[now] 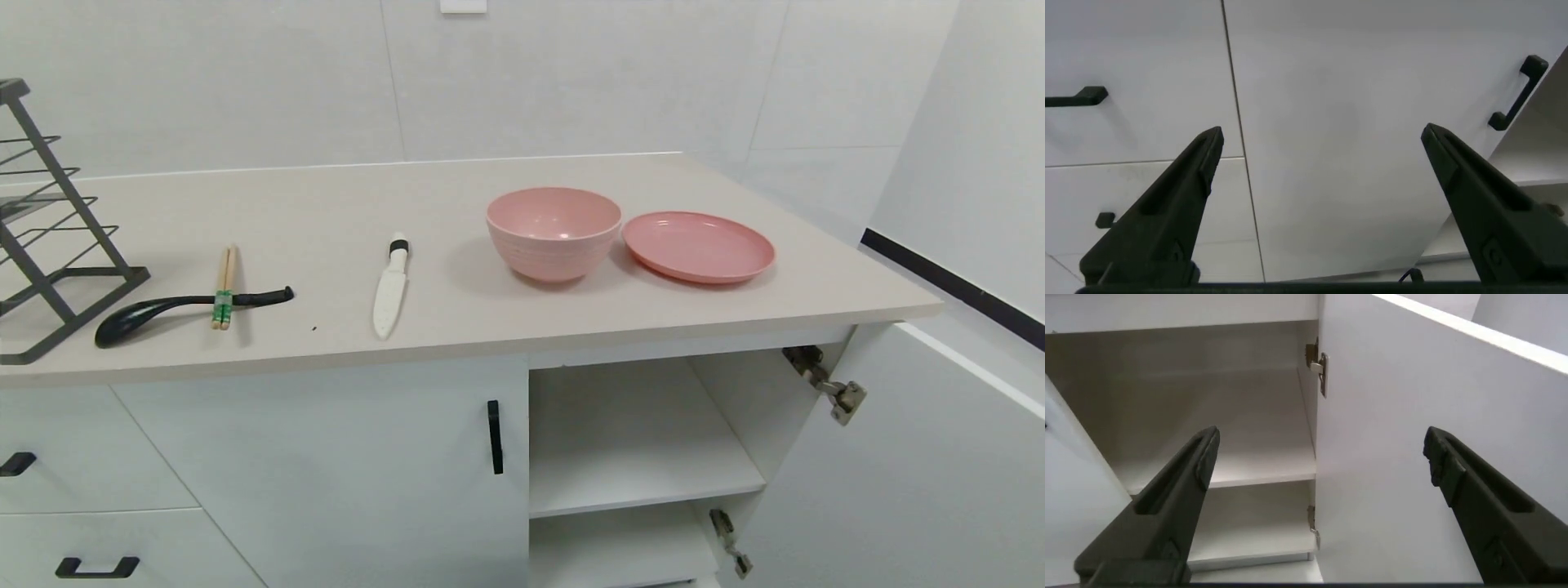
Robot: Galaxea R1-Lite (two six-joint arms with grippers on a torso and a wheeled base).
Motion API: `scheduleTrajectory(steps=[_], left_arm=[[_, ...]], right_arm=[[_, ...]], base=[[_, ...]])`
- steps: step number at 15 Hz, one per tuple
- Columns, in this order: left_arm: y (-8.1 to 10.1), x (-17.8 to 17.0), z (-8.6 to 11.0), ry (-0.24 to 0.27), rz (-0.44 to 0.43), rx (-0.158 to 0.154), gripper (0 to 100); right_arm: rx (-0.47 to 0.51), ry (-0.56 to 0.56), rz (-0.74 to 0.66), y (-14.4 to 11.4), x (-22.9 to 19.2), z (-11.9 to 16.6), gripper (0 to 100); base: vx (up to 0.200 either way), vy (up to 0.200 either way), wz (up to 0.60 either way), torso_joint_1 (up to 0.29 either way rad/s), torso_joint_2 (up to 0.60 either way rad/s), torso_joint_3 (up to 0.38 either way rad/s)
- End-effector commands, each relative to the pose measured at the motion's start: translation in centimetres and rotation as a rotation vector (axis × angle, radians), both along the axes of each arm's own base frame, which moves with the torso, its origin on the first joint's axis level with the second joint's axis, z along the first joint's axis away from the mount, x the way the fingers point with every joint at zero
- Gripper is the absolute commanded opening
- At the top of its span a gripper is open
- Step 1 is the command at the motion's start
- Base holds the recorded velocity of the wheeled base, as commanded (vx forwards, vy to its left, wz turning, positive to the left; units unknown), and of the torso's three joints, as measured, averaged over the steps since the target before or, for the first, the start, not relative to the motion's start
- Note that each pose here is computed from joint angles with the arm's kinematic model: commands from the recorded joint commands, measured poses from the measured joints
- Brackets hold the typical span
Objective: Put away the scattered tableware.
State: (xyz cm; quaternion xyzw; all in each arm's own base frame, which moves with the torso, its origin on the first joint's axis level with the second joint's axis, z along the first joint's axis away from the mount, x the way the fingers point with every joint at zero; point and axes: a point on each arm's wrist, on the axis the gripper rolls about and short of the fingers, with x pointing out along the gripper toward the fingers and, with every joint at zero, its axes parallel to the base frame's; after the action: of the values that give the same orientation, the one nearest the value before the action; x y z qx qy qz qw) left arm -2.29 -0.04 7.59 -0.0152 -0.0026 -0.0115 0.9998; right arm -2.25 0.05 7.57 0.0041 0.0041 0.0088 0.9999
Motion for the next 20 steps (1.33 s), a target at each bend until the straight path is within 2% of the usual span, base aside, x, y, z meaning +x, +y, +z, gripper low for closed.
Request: scheduleTrajectory(steps=[1,6,20], left_arm=[[0.0,0.01,0.01,0.001,0.0,0.0,100],[0.0,0.01,0.02,-0.001,0.0,0.001,100],[0.0,0.01,0.01,0.001,0.0,0.006,100]], right_arm=[[0.0,0.001,0.001,0.0,0.01,0.0,100],[0.001,0.003,0.001,0.0,0.02,0.01,100],[0.001,0.003,-0.001,0.0,0.02,0.01,100]], base=[[0.0,0.0,0.0,0.0,0.0,0.0],[0.0,0.0,0.0,0.105,-0.36,-0.173],[0.0,0.0,0.0,0.271,-0.5,-0.254]])
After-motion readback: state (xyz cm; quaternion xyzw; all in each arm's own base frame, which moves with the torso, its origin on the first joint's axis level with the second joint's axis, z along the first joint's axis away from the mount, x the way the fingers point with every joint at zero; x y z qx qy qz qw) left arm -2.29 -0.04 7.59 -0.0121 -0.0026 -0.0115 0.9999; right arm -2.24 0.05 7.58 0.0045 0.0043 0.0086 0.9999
